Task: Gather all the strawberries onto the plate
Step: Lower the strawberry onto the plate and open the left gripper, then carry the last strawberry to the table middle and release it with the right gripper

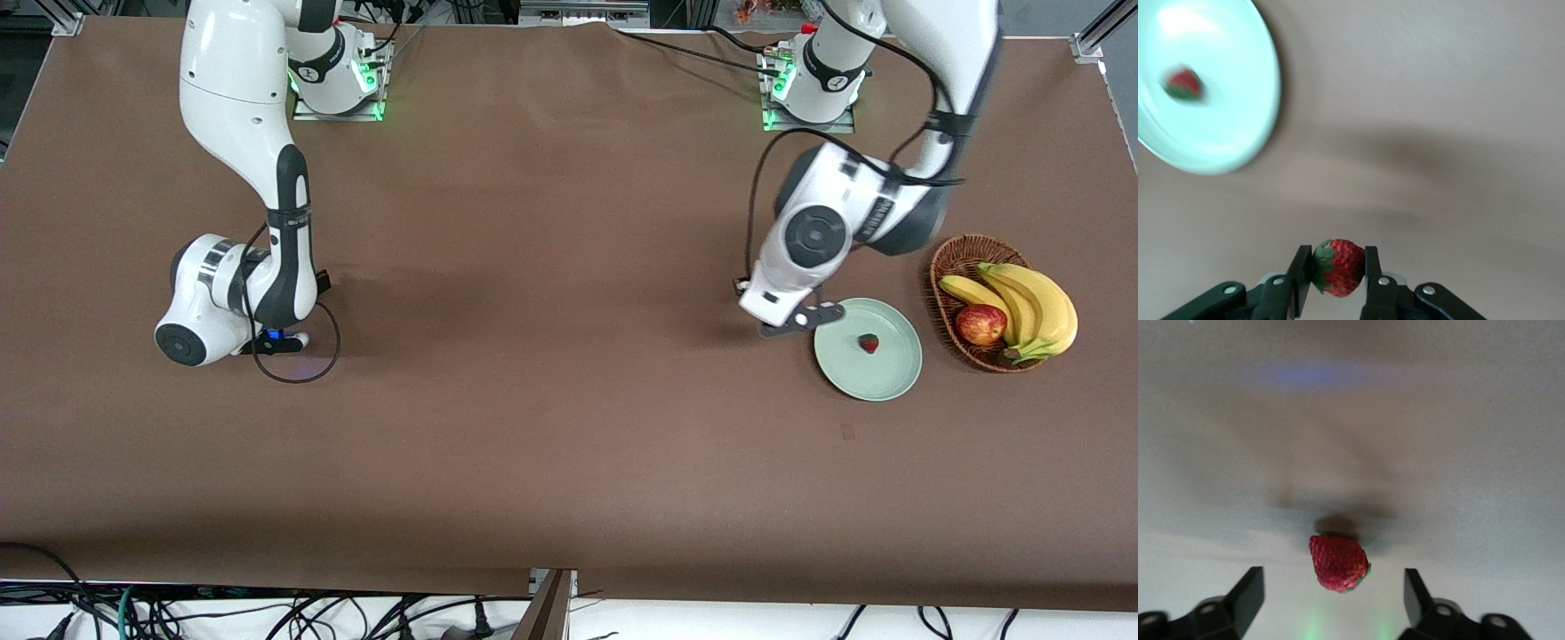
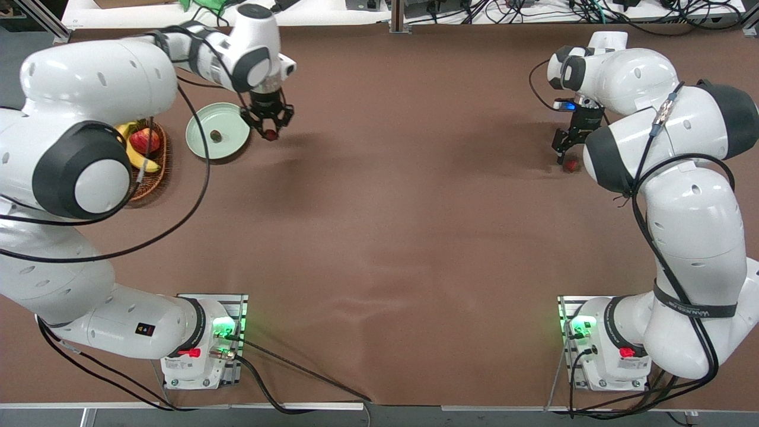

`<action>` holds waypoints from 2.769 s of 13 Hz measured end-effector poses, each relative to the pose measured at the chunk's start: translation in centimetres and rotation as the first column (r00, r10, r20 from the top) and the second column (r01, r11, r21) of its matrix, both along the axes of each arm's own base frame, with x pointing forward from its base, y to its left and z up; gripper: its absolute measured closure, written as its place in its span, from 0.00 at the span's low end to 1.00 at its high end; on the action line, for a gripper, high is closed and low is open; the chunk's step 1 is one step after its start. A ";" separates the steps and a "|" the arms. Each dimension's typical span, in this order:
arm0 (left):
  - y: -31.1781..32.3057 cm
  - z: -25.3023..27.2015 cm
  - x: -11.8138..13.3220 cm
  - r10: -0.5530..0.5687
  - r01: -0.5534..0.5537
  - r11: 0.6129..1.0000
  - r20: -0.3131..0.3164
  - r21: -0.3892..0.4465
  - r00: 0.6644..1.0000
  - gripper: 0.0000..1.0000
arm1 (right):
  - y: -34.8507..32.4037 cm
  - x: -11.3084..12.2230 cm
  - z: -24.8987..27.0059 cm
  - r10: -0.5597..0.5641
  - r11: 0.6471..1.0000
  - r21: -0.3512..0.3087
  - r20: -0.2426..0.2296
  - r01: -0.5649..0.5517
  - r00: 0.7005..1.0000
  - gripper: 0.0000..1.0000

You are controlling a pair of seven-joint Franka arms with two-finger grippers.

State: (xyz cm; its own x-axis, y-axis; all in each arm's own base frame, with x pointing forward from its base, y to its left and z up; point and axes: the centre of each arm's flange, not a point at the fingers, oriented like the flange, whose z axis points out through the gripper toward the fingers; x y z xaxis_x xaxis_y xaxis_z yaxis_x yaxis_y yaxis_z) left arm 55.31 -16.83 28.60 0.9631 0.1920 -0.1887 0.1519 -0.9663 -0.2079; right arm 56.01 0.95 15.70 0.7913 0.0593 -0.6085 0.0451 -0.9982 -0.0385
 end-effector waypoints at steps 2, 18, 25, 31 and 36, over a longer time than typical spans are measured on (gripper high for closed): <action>6.0 0.0 1.5 -0.069 0.069 0.997 -0.026 -0.036 0.997 0.63 | -0.2 0.1 0.1 -0.002 1.000 -0.003 0.006 0.002 1.000 0.38; 15.0 -5.9 3.1 -0.328 0.313 0.932 -0.060 -0.182 0.943 0.00 | -0.5 0.3 0.1 0.003 1.000 -0.013 0.037 -0.002 0.999 0.67; 13.4 -1.4 5.2 -0.344 0.327 0.927 -0.074 -0.182 0.936 0.00 | 5.4 4.8 3.9 0.013 0.995 0.093 0.178 -0.030 0.984 0.67; 10.8 7.2 8.3 -0.361 0.346 0.921 -0.055 -0.180 0.931 0.00 | 22.8 6.1 7.0 -0.219 0.965 0.195 0.231 0.175 0.948 0.67; 10.5 6.9 8.3 -0.350 0.332 0.920 -0.057 -0.208 0.935 0.00 | 37.4 4.9 8.0 -0.447 0.885 0.305 0.346 0.352 0.825 0.67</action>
State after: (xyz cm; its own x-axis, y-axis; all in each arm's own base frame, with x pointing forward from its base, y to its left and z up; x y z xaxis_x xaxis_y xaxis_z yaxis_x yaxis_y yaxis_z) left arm 63.63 -6.37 35.52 0.9404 -0.1938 -0.2795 -0.2050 -0.9787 -0.0109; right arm 60.89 38.32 23.67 0.9426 -0.2228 -0.2486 -0.2975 -0.8985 -0.3227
